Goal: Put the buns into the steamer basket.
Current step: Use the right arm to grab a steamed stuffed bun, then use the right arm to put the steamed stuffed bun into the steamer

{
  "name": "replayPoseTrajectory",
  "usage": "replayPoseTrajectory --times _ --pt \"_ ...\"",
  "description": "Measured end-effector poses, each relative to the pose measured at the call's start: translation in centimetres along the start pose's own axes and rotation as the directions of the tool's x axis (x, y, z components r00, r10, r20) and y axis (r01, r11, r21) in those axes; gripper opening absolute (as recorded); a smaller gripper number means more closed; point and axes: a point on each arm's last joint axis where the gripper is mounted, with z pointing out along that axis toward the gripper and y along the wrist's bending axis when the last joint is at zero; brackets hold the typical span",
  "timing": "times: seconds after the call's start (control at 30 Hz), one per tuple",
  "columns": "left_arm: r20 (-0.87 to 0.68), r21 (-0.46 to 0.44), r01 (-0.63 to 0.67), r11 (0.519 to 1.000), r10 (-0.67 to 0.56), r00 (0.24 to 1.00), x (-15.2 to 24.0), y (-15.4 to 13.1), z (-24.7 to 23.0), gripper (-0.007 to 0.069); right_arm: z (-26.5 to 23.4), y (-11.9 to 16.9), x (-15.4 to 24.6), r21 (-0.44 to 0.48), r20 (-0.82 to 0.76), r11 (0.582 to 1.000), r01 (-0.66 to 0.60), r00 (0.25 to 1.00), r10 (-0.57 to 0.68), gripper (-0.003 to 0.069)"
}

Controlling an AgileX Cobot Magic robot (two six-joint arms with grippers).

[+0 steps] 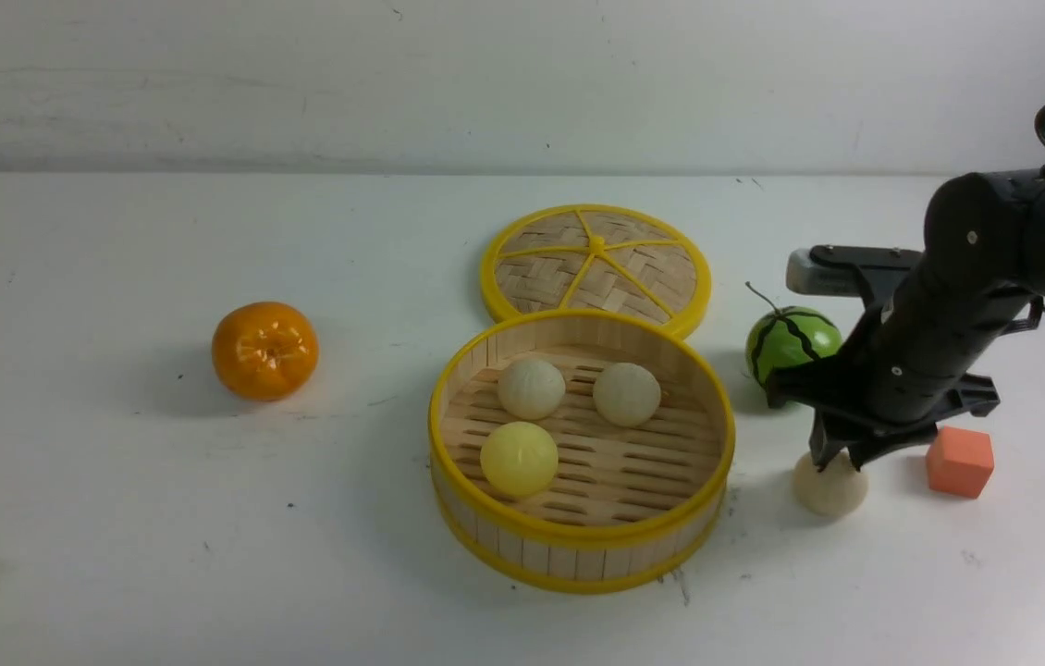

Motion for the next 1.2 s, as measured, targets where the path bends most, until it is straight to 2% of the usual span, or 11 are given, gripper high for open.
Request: replayPoseTrajectory --times 0.37,0.57,0.6,0.63,0.7,0.8,1.0,1.13,1.2 --pt "0.000 0.000 0.000 1.000 0.000 1.000 0.0 0.0 0.0 0.0050 0.8 0.0 0.0 -0.002 -0.009 1.000 -0.008 1.000 0.007 0.0228" --pt "0.000 0.000 0.000 1.000 0.000 1.000 0.0 0.0 0.0 0.0056 0.8 0.0 -0.1 -0.003 0.000 1.000 -0.004 1.000 0.004 0.0112" --pt "0.000 0.000 0.000 1.000 0.000 1.000 0.0 0.0 0.0 0.0056 0.8 0.0 -0.1 -0.003 0.000 1.000 0.007 1.000 -0.007 0.0053" --pt "0.000 0.000 0.000 1.000 0.000 1.000 0.0 0.0 0.0 0.0056 0.8 0.0 -0.1 -0.003 -0.001 1.000 0.010 1.000 -0.010 0.0030" --pt "0.000 0.000 0.001 1.000 -0.001 1.000 0.0 0.0 0.0 0.0056 0.6 0.0 -0.1 -0.004 -0.001 1.000 0.016 1.000 -0.016 0.0004" --pt "0.000 0.000 0.001 1.000 -0.001 1.000 0.0 0.0 0.0 0.0057 -1.0 0.3 0.1 -0.010 0.011 1.000 0.024 1.000 -0.024 0.0002" --pt "0.000 0.000 0.001 1.000 -0.001 1.000 0.0 0.0 0.0 0.0064 -6.4 4.5 1.0 -0.104 0.128 0.986 0.128 0.985 -0.115 0.0003" --pt "0.000 0.000 0.001 1.000 -0.001 1.000 0.0 0.0 0.0 0.0071 -7.2 8.9 1.7 -0.161 0.171 0.957 0.240 0.962 -0.212 0.0007" --pt "0.000 0.000 0.001 1.000 -0.001 1.000 0.0 0.0 0.0 0.0071 -6.7 9.7 1.7 -0.168 0.174 0.952 0.256 0.958 -0.227 0.0007"
